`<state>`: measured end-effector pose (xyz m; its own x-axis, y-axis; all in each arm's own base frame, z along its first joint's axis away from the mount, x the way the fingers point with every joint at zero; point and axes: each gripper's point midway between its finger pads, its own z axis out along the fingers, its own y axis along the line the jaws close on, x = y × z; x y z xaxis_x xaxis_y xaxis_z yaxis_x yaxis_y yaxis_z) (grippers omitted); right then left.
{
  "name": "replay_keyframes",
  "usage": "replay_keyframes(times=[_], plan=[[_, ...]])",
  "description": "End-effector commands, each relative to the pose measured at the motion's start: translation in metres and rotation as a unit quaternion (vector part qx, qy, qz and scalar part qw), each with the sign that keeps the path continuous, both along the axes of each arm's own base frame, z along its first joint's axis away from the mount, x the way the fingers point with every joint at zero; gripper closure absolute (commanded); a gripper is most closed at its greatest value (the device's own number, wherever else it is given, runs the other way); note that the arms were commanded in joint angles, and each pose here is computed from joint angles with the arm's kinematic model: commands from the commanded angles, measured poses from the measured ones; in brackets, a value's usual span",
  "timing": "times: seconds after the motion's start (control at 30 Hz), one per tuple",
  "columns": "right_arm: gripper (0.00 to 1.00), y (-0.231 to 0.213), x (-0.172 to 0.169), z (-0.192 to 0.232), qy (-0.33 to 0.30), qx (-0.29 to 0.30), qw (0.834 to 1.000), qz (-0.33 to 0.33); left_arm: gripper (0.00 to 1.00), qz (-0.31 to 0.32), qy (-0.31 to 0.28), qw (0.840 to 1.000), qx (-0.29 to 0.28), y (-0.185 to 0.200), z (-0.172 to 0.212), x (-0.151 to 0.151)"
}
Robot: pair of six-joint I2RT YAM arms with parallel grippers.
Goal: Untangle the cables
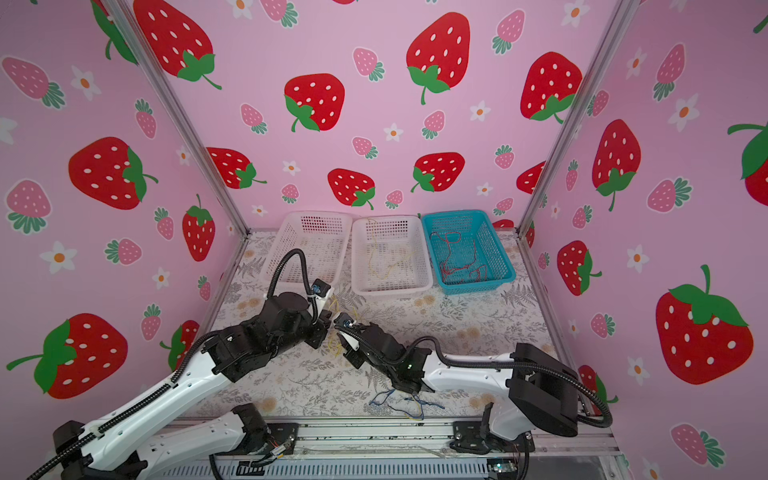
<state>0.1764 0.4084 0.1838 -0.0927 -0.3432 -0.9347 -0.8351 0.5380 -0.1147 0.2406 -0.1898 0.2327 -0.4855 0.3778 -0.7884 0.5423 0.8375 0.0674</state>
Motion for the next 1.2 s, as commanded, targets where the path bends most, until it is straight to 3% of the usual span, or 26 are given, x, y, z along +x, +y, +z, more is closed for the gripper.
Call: replay_keyframes(times=[0.0,0.07,0.3,0.63,0.93,1.17], plan=[[0.7,-0.004,0.012,0.008,-0.005,0.011,1.0,-0.021,1.0,-0.012,-0.01,1.0,-0.017,-0.004,0.013,-0.002],[0.73,-0.004,0.016,0.006,0.002,0.016,1.0,-0.018,1.0,-0.015,-0.01,1.0,-0.02,-0.005,0.014,-0.003],[1.0,-0.01,0.021,0.0,0.016,0.017,1.0,-0.019,1.0,-0.009,-0.021,1.0,-0.02,-0.001,0.017,-0.003],[1.0,-0.042,0.028,-0.002,0.029,0.029,0.998,-0.04,1.0,0.035,-0.045,0.998,0.001,0.019,0.024,0.004],[1.0,-0.073,0.025,-0.02,0.063,0.046,0.996,-0.04,1.0,0.085,-0.081,0.993,-0.028,0.042,0.043,0.008],[0.73,-0.067,0.003,-0.015,0.072,0.068,0.995,0.03,1.0,0.033,-0.062,0.996,-0.063,0.021,0.043,0.0]])
